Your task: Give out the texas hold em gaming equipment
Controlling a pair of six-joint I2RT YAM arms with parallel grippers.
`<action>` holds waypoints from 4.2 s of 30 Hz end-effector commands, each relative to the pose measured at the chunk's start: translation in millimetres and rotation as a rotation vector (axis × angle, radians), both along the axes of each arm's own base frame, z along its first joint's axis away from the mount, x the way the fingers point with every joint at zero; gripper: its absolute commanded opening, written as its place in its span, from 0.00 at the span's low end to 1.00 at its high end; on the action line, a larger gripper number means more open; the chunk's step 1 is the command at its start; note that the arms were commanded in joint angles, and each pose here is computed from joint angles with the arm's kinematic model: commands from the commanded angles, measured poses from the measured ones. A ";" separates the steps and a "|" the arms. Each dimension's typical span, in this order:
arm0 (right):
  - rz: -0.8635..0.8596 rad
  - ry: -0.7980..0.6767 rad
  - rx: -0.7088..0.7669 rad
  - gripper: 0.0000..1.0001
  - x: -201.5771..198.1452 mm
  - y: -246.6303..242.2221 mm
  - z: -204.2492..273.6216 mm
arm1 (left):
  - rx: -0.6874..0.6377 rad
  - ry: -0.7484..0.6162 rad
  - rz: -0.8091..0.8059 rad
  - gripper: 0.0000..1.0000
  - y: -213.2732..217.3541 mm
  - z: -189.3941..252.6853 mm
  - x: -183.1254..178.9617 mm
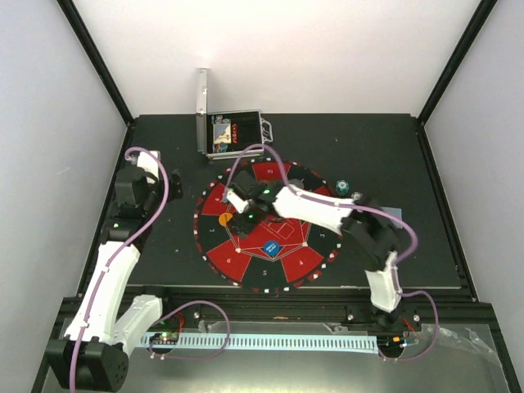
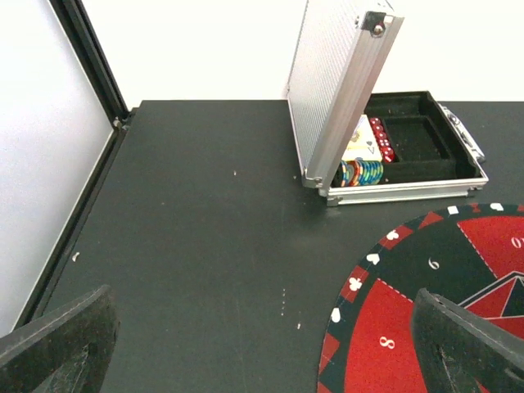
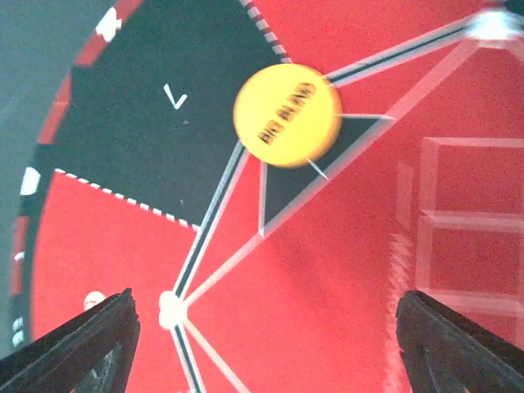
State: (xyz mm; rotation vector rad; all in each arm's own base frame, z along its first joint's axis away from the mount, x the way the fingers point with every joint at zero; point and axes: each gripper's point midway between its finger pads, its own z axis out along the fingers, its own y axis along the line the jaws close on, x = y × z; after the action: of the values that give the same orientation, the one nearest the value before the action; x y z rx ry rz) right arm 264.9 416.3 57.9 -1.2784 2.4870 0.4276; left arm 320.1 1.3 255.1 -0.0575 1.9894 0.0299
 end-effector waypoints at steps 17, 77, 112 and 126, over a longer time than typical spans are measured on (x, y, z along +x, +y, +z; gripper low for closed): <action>-1.111 -0.042 -0.144 0.98 56.7 -371.8 43.6 | -0.001 -0.087 0.034 0.99 4.6 30.1 -6.1; -1.063 0.093 -0.229 0.39 29.1 -370.8 -2.8 | -0.003 -0.090 0.029 0.99 3.1 31.6 -6.7; -0.399 0.125 -0.156 0.38 -86.9 -153.5 -1.5 | 0.001 -0.088 0.034 0.99 3.9 31.0 -6.3; -0.237 0.060 -0.197 0.39 -113.7 -99.6 -19.0 | -0.002 -0.089 0.034 0.99 3.9 30.7 -7.9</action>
State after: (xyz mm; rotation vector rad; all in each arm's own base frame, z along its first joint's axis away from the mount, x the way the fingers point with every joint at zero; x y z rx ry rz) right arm 137.2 294.5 28.6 -1.0578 2.8151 0.1401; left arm 314.0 6.7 267.9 -0.0818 1.9446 0.0616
